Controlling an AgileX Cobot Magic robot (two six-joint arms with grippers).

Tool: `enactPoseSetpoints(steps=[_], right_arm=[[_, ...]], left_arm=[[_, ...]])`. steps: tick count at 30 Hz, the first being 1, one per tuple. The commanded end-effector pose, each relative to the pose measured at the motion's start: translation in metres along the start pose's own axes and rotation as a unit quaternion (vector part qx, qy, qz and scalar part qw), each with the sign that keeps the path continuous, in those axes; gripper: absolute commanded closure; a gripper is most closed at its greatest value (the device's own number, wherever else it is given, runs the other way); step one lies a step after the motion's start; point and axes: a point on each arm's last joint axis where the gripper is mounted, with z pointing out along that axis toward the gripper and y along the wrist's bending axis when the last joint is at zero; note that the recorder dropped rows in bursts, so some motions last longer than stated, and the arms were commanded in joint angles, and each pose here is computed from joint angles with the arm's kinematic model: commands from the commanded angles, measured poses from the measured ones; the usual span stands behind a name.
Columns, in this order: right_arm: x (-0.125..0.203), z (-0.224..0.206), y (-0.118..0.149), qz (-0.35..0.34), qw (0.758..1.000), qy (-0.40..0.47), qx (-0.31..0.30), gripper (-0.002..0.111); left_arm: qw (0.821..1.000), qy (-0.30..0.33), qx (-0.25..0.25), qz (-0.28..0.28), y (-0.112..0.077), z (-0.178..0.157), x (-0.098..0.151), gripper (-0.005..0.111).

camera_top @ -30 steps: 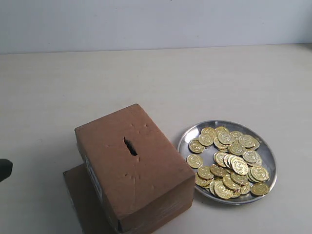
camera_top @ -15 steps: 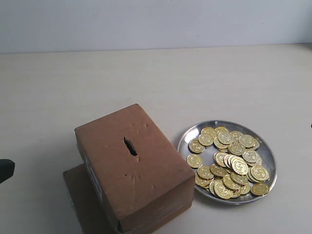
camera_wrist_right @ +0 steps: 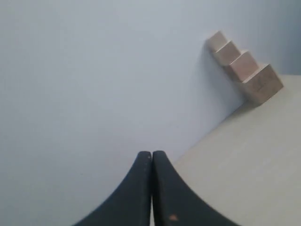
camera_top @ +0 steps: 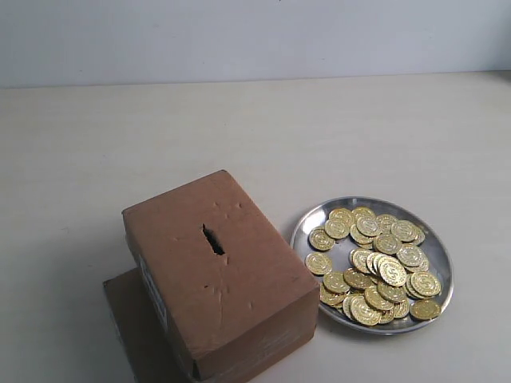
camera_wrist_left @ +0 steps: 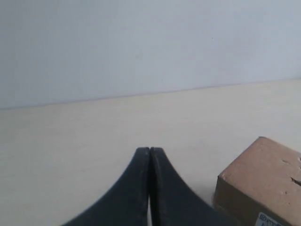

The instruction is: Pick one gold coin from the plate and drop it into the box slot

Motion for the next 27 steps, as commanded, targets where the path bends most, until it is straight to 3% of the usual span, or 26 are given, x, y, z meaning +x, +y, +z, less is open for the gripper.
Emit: enactPoseSetpoints(steps=[1, 9, 17, 20, 25, 27], right_arm=[[-0.005, -0.005, -0.005, 0.0, 0.998, -0.045, 0.034, 0.108], [-0.007, -0.007, -0.008, -0.002, 0.996, -0.065, 0.058, 0.108], [-0.006, -0.006, -0.007, -0.002, 0.997, -0.061, 0.052, 0.108], [0.001, -0.005, 0.002, 0.003, 1.0, -0.026, 0.003, 0.108], [0.019, -0.007, 0.02, 0.13, 0.984, 0.072, -0.098, 0.108], [0.027, -0.008, 0.02, 0.13, 0.98, 0.093, -0.117, 0.108]], left_arm=[[0.999, -0.044, -0.004, 0.001, -0.001, -0.01, -0.002, 0.107], [0.999, -0.048, -0.009, -0.001, -0.001, -0.01, 0.007, 0.107], [0.999, 0.044, -0.008, -0.014, 0.001, 0.01, 0.066, 0.107], [0.999, 0.045, -0.008, -0.015, 0.001, 0.01, 0.066, 0.107], [0.999, 0.044, -0.008, -0.013, 0.001, 0.01, 0.066, 0.107], [0.999, 0.044, -0.008, -0.013, 0.001, 0.01, 0.066, 0.107]])
